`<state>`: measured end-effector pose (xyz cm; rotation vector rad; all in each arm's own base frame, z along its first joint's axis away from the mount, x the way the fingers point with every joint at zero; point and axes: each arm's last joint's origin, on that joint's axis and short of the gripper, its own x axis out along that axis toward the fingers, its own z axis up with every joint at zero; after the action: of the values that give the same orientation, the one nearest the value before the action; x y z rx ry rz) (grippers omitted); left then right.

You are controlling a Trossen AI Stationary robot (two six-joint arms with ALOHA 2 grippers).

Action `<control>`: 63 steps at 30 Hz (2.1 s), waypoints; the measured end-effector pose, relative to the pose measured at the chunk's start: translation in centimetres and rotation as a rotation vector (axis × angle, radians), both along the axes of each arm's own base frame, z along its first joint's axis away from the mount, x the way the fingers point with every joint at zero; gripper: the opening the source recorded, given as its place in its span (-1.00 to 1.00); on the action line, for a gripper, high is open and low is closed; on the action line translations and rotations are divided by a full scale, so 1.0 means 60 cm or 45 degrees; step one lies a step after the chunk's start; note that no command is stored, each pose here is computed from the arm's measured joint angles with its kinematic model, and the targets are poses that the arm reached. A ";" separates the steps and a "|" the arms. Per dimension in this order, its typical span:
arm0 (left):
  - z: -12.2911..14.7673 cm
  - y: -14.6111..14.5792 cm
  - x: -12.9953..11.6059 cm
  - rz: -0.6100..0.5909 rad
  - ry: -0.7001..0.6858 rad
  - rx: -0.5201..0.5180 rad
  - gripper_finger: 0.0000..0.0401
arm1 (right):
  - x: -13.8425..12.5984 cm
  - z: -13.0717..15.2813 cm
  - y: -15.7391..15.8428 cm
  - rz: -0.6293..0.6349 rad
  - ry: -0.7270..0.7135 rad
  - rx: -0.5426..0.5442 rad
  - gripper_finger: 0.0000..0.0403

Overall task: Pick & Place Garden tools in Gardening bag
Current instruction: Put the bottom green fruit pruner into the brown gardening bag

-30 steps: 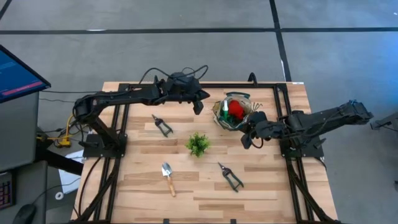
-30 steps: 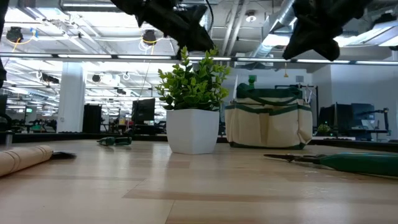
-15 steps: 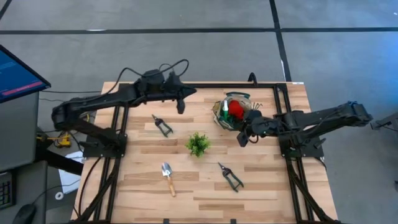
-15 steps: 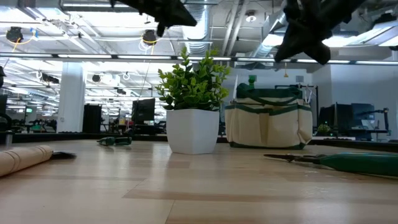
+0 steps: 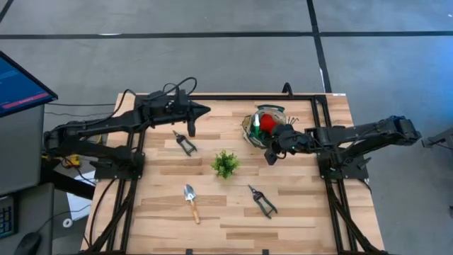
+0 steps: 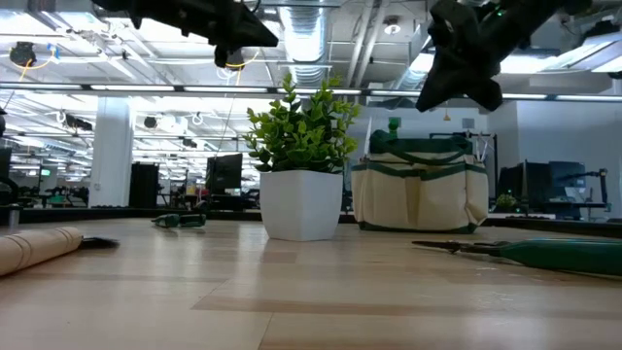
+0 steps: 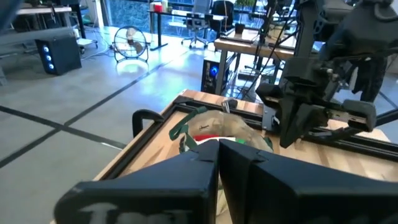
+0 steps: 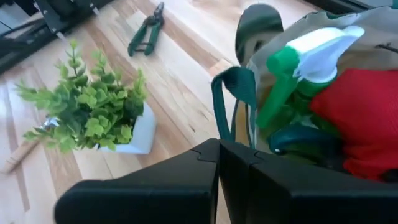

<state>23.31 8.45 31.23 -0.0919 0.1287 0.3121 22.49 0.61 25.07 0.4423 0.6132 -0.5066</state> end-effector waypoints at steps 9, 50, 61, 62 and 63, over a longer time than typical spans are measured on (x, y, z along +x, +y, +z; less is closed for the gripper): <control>-0.010 -0.003 -0.011 0.003 -0.017 0.002 -1.00 | 0.015 0.017 -0.010 0.098 -0.147 0.004 -1.00; -0.012 -0.010 -0.008 -0.123 -0.031 -0.058 -1.00 | 0.008 0.007 -0.023 0.177 -0.028 -0.004 -1.00; -0.023 -0.021 -0.007 -0.180 0.049 -0.107 -1.00 | 0.007 0.004 -0.023 0.205 -0.024 0.088 -1.00; -0.023 -0.023 -0.006 -0.185 0.048 -0.106 -1.00 | 0.007 0.004 -0.021 0.227 -0.024 0.132 -1.00; -0.023 -0.024 -0.006 -0.186 0.049 -0.105 -1.00 | 0.006 0.003 -0.018 0.254 -0.020 0.184 -1.00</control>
<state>22.96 7.03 29.87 -0.1578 0.1852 0.1626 22.86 -0.50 25.22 0.5149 0.6732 -0.2697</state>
